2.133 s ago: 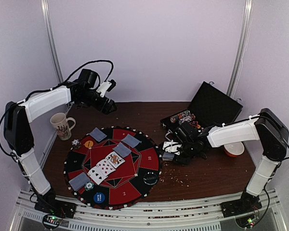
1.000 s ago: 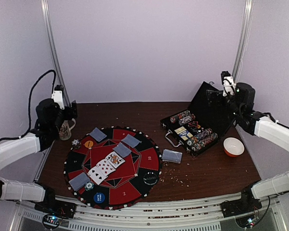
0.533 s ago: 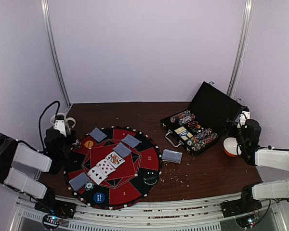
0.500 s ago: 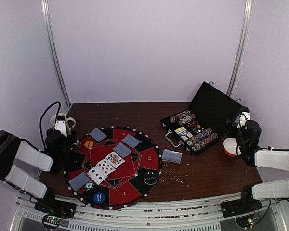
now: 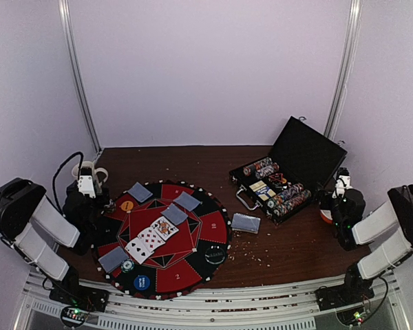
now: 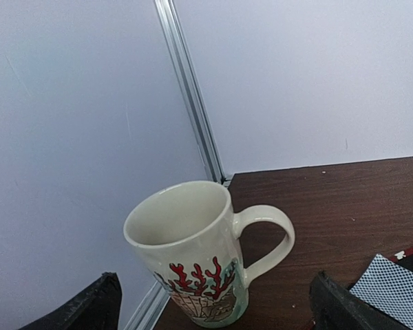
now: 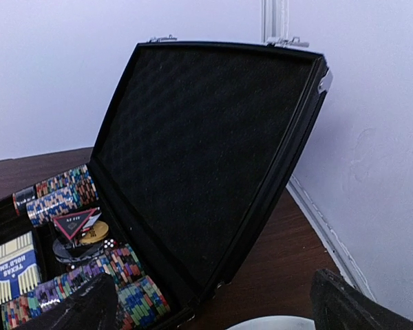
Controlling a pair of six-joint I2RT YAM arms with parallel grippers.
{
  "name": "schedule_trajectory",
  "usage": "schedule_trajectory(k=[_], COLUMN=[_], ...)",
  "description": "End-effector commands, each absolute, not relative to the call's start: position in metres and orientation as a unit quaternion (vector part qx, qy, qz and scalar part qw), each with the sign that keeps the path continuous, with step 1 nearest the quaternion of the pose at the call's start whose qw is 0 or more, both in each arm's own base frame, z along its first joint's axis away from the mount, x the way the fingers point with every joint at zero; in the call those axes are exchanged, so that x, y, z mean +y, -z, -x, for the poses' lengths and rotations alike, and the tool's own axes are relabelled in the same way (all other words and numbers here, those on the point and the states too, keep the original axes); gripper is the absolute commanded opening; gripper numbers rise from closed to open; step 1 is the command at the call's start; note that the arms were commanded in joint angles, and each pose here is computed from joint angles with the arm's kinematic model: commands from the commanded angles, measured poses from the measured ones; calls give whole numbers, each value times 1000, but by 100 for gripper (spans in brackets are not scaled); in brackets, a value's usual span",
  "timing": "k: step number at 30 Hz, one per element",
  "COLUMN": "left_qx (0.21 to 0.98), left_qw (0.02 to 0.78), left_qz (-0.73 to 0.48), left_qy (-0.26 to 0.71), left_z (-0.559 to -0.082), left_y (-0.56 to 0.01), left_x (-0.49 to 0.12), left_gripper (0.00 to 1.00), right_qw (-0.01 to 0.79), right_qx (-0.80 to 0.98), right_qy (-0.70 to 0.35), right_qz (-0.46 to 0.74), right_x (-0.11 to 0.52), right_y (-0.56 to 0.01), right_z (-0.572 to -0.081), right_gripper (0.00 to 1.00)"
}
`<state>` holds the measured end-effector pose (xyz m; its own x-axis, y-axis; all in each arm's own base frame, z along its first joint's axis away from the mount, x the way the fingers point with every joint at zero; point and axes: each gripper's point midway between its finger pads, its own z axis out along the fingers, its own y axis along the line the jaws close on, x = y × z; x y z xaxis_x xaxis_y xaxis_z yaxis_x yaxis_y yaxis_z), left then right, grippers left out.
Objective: Distribute texas hold em gaming equipment
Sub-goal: Reset both arms
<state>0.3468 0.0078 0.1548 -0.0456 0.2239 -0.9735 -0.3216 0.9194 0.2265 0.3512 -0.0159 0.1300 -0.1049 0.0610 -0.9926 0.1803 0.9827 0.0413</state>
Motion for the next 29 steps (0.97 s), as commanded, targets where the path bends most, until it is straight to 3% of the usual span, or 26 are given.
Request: schedule_trajectory(k=[1, 10, 29], left_qx=[660, 643, 687], left_qw=[729, 751, 710], left_qz=[33, 17, 37], left_qy=[-175, -152, -148], left_z=[-340, -332, -362], left_y=[-177, -176, -159], left_x=[4, 3, 13], left_gripper=[98, 98, 98], right_qw=[694, 674, 676], right_qx=[719, 734, 732], right_qy=[25, 46, 45], right_qz=[-32, -73, -73], right_x=[3, -9, -10], right_y=[-139, -132, -133], right_z=[-361, -372, -373], right_gripper=[100, 100, 100])
